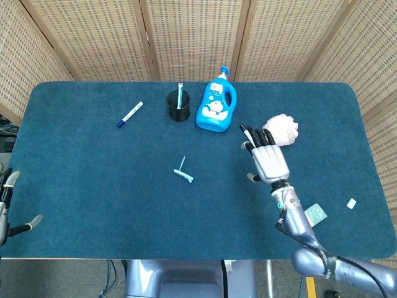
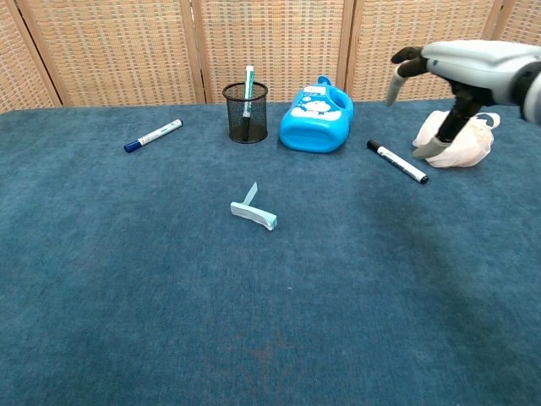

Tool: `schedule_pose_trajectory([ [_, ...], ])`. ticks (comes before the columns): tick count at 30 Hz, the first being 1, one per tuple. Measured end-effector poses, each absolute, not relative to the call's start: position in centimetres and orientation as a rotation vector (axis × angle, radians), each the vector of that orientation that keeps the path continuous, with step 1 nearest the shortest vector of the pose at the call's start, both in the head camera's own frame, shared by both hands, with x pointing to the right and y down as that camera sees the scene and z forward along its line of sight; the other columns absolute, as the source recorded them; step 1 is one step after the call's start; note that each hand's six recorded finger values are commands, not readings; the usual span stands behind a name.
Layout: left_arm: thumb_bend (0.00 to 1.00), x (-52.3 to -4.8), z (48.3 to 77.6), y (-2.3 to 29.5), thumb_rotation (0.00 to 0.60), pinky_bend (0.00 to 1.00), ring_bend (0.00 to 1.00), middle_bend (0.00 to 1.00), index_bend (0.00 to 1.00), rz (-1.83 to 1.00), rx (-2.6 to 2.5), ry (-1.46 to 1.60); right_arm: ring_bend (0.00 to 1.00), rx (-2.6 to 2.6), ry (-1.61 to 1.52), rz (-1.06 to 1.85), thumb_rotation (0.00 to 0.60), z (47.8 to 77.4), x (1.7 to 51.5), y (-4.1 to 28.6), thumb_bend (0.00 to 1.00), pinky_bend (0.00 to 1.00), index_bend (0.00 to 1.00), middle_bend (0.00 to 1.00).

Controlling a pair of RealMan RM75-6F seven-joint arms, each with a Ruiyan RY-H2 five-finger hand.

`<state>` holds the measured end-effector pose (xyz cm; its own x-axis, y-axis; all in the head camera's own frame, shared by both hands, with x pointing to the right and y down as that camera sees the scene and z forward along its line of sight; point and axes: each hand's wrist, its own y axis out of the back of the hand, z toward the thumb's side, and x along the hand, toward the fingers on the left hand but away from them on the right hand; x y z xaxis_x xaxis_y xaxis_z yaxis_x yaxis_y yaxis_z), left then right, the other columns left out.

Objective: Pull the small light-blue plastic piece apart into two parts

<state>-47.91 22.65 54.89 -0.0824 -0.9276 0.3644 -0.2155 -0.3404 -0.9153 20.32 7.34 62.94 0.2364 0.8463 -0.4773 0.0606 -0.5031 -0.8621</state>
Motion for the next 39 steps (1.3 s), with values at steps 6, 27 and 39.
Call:
schedule_pose_trajectory([
  [6,0.00,-48.3,55.2,22.1,0.600,0.00,0.00,0.00,0.00,-1.494,-1.568,1.264,0.00,-1.839,-0.785,1.407,0.600,65.5,13.1,6.9,0.14,0.00,0.35,0.00],
  [27,0.00,-49.3,55.5,21.6,0.600,0.00,0.00,0.00,0.00,-1.527,-1.570,1.291,0.00,-1.820,-0.842,1.731,0.600,71.5,3.0,9.9,0.23,0.00,0.40,0.00],
  [39,0.00,-49.4,55.6,21.7,0.600,0.00,0.00,0.00,0.00,-1.528,-1.574,1.294,0.00,-1.848,-0.850,1.773,0.600,73.0,2.5,10.6,0.26,0.00,0.41,0.00],
])
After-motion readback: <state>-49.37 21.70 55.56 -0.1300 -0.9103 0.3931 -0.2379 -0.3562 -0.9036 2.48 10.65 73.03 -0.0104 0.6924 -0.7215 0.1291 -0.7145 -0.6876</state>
